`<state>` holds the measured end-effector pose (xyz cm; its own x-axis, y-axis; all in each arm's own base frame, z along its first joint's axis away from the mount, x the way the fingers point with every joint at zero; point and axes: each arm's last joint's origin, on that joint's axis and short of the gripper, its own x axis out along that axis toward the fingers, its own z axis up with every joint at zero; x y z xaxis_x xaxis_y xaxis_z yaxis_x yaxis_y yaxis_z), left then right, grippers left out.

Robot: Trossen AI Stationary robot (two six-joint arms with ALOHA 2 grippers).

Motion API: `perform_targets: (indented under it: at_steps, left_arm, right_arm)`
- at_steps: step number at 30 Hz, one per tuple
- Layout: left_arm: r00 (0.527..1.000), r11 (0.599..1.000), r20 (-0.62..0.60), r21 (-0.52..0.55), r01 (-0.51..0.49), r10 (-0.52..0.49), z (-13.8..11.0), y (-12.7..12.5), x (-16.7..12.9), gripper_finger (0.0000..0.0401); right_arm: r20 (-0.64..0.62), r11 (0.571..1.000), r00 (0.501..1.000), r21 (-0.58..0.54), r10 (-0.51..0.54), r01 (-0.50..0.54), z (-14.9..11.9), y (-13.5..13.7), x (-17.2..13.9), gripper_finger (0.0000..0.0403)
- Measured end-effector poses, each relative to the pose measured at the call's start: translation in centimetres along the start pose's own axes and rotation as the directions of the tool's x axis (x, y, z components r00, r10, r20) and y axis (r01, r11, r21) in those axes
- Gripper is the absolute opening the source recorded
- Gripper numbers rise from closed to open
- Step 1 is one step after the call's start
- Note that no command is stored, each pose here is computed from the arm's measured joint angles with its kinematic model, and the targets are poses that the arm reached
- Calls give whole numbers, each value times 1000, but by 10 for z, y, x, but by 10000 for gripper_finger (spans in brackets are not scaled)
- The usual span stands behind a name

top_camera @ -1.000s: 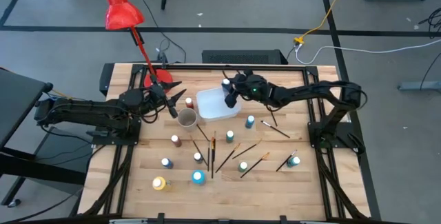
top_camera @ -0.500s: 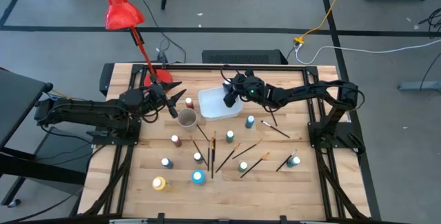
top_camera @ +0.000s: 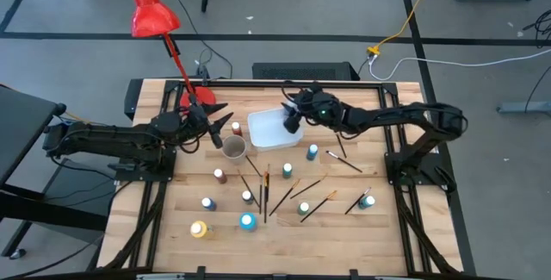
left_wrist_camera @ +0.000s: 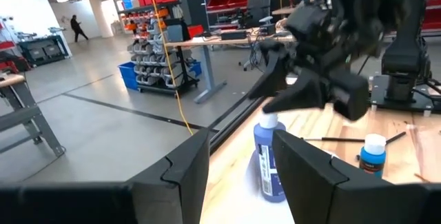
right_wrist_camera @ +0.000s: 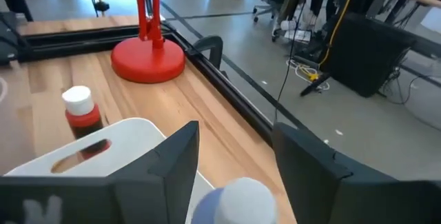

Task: Pick & Place Paint Supplies
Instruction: Put the light blue paint bottle into the white bin

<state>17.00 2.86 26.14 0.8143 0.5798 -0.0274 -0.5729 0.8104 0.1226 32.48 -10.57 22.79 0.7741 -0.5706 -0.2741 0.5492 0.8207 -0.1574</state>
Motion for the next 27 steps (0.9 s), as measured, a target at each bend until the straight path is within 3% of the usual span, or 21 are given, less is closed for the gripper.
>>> perform_targets:
  at_steps: [4, 7, 9, 11, 14, 17, 19, 24, 27]
  left_arm:
    - [998, 998, -19, 0, 63, -63, -2, -2, 0, 169]
    - [981, 981, -6, -1, 196, -196, -2, -6, -1, 169]
    - [949, 949, 5, -1, 316, -316, -2, -9, -2, 169]
    - [883, 884, 21, -1, 468, -468, -1, -14, -3, 169]
    - [742, 742, 32, -19, 671, -670, -3, -22, -4, 169]
    - [614, 611, 49, -64, 789, -788, -4, -32, -5, 169]
    - [568, 563, 37, -95, 821, -822, -7, -39, -4, 169]
    - [499, 494, 46, -94, 865, -865, -14, -63, 2, 169]
    - [422, 416, 64, -80, 906, -905, -19, -82, 3, 169]
  right_arm:
    - [-21, 999, 1000, -33, 8, -9, 14, -8, -21, 185]
    - [-40, 999, 999, -27, 17, -18, 20, -12, -34, 181]
    - [-47, 1000, 999, -14, 24, -24, 24, -13, -42, 178]
    - [-48, 999, 998, -8, 31, -31, 27, -13, -49, 176]
    - [-67, 999, 997, -18, 43, -44, 27, -11, -53, 172]
    - [-70, 998, 996, -30, 58, -60, 27, -9, -54, 169]
    - [-70, 995, 993, -25, 93, -95, 27, -7, -54, 167]
    - [-60, 979, 978, 31, 202, -200, 27, -4, -55, 166]
    - [-57, 969, 968, 49, 245, -242, 27, -3, -55, 166]
